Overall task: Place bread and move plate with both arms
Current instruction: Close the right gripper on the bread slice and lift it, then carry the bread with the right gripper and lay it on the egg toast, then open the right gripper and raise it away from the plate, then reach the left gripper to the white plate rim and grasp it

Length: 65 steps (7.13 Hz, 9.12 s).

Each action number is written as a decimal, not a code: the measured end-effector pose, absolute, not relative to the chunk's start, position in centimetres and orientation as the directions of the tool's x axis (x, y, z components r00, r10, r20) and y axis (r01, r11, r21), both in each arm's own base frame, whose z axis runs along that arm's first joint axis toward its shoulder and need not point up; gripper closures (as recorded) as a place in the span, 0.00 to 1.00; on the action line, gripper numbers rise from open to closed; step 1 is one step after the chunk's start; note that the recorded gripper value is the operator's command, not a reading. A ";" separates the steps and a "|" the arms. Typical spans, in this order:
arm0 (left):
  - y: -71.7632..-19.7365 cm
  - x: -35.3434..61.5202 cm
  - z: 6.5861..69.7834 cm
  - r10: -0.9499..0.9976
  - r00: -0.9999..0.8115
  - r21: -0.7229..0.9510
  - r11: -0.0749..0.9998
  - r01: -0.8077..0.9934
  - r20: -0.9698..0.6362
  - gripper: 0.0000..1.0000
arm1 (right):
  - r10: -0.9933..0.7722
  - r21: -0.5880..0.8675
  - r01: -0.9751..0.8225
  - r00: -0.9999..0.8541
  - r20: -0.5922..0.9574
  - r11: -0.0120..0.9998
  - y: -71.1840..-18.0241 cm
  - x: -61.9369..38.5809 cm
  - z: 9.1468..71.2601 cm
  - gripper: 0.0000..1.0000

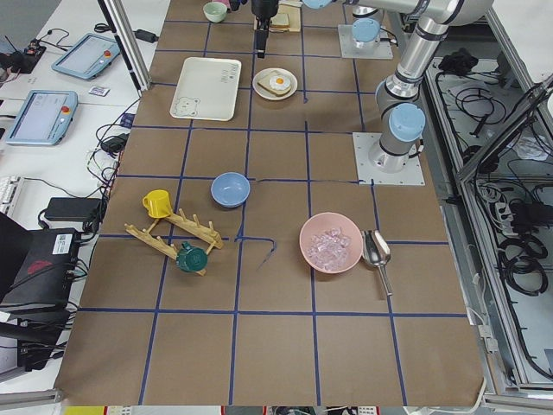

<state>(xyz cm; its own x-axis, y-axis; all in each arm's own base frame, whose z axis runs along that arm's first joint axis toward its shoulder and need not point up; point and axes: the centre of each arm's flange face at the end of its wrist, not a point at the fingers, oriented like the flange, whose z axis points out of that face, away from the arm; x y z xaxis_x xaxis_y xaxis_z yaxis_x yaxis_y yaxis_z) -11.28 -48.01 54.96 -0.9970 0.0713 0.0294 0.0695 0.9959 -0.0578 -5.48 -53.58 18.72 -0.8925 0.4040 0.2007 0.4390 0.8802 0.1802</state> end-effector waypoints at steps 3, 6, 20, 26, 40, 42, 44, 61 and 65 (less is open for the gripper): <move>-48.0 -11.3 54.9 0.070 -0.997 -0.057 0.996 0.068 0.032 0.00 | 0.412 0.178 0.444 -0.891 0.192 0.878 -53.7 -5.6 19.0 1.00; -48.0 -11.3 55.0 0.070 -0.997 -0.058 0.996 0.068 0.032 0.00 | 0.412 0.174 0.446 -0.889 0.199 0.878 -55.1 -6.2 22.2 1.00; -48.1 -11.2 54.8 0.070 -0.997 -0.056 0.996 0.068 0.033 0.00 | 0.763 0.303 0.748 -0.639 0.093 0.590 -50.9 29.3 31.4 1.00; -48.1 -11.2 54.8 0.070 -0.997 -0.056 0.996 0.068 0.034 0.00 | 0.789 0.355 0.754 -0.610 0.068 0.553 -51.9 31.0 28.6 0.91; -48.3 -11.2 54.7 0.076 -0.997 -0.054 0.996 0.074 0.032 0.00 | 0.464 0.037 0.464 -0.886 0.010 0.885 -52.8 21.6 37.5 0.00; -49.1 -11.2 54.0 0.074 -0.997 -0.038 0.997 0.073 0.034 0.00 | 0.234 0.016 0.235 -0.971 0.052 0.972 -51.0 18.6 41.9 0.00; -50.4 -11.6 49.6 0.020 -0.999 0.047 0.999 0.022 0.049 0.00 | 0.113 0.050 0.117 -0.991 0.064 0.992 -50.4 15.0 44.1 0.00; -46.9 -27.2 17.3 -0.142 -0.989 0.140 0.981 -0.136 0.039 1.00 | 0.036 0.022 0.036 -0.999 0.021 0.999 -49.1 13.4 47.8 0.00; -47.3 -27.0 19.1 -0.116 -0.991 0.095 0.989 -0.110 0.065 1.00 | 0.038 -0.001 0.038 -0.999 0.023 0.999 -49.3 13.4 48.0 0.00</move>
